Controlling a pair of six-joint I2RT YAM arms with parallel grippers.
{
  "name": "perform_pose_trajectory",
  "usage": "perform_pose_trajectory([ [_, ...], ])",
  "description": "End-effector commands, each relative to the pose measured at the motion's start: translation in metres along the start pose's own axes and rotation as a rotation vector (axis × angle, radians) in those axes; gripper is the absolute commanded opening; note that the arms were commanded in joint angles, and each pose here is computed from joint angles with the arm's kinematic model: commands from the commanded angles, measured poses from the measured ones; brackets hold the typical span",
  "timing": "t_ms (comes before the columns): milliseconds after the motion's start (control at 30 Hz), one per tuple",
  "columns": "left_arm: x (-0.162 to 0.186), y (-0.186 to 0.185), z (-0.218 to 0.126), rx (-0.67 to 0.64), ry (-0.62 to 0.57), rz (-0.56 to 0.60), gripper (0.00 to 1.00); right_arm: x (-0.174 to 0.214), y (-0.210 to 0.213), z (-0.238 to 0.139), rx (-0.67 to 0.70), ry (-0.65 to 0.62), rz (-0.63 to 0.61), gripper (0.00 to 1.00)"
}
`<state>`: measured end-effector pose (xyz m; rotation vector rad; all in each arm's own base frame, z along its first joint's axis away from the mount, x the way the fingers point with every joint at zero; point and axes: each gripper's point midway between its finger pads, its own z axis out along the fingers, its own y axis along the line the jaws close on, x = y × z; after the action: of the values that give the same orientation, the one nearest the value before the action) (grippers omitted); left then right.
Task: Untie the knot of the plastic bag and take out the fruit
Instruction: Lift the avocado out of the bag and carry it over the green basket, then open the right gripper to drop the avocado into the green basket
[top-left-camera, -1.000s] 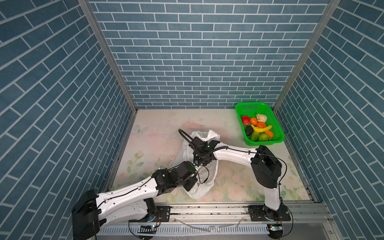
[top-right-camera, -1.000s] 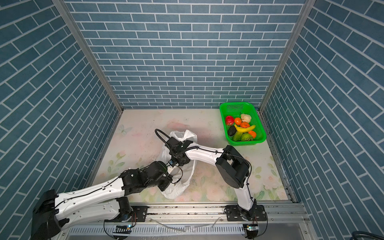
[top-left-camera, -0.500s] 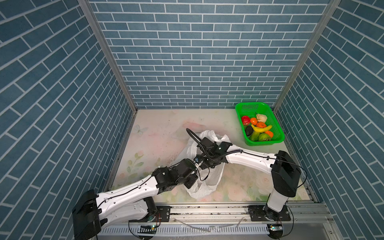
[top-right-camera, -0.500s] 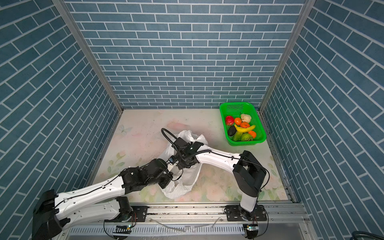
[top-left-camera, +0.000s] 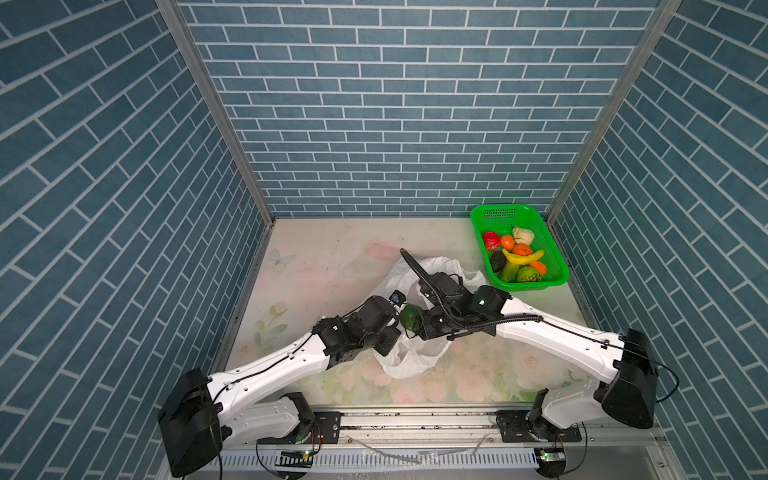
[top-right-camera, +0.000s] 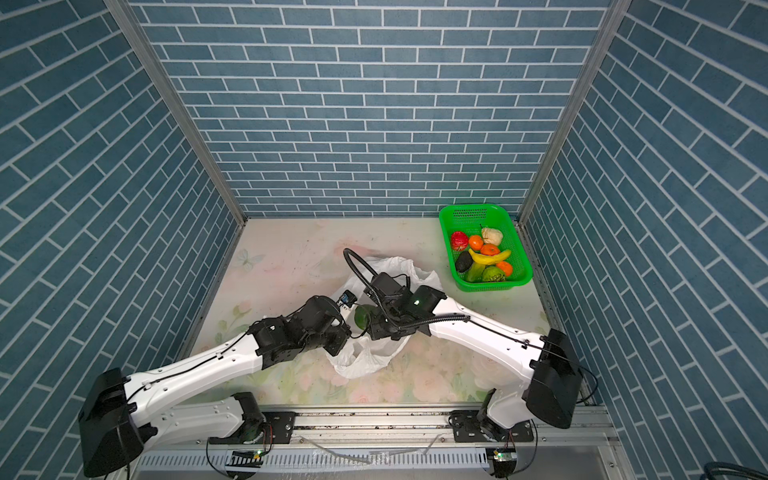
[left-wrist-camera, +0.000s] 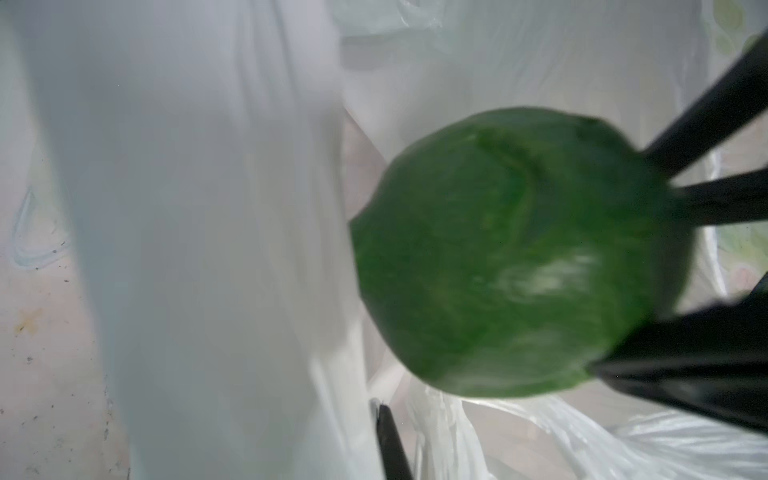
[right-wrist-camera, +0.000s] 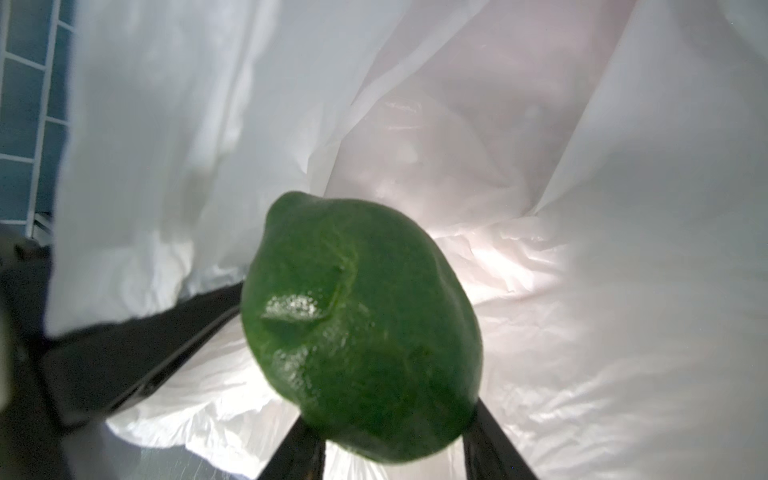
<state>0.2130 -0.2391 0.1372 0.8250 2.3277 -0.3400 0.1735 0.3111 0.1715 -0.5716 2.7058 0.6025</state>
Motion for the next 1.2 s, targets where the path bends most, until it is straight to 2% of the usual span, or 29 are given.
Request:
perform_pose_trajectory([
  [0,-0.008,0.008,-0.002,-0.023,0.004,-0.011,0.0,0.005,0.002,-0.028,-0.006,0.006,0.027,0.32],
  [133,-0.008,0.011,0.003,-0.035,0.015,-0.016,0.0,-0.002,-0.007,-0.057,0.02,-0.035,0.027,0.32],
  [333,-0.005,0.014,0.007,-0.052,0.03,-0.015,0.0,-0.034,-0.033,-0.115,0.056,-0.143,0.044,0.33],
  [433,-0.006,0.016,0.007,-0.064,0.029,-0.015,0.0,-0.051,-0.06,-0.138,0.101,-0.199,0.074,0.33],
  [600,-0.006,0.018,0.007,-0.075,0.031,-0.015,0.0,-0.07,-0.129,-0.159,0.193,-0.273,0.195,0.34],
  [833,-0.007,0.021,0.005,-0.085,0.016,-0.018,0.0,-0.094,-0.232,-0.151,0.319,-0.342,0.342,0.34],
  [1033,-0.01,0.022,0.005,-0.091,0.001,-0.021,0.0,-0.127,-0.318,-0.118,0.42,-0.354,0.421,0.34],
  [1167,-0.014,0.025,0.004,-0.103,-0.016,-0.023,0.0,-0.147,-0.36,-0.093,0.446,-0.334,0.451,0.34],
])
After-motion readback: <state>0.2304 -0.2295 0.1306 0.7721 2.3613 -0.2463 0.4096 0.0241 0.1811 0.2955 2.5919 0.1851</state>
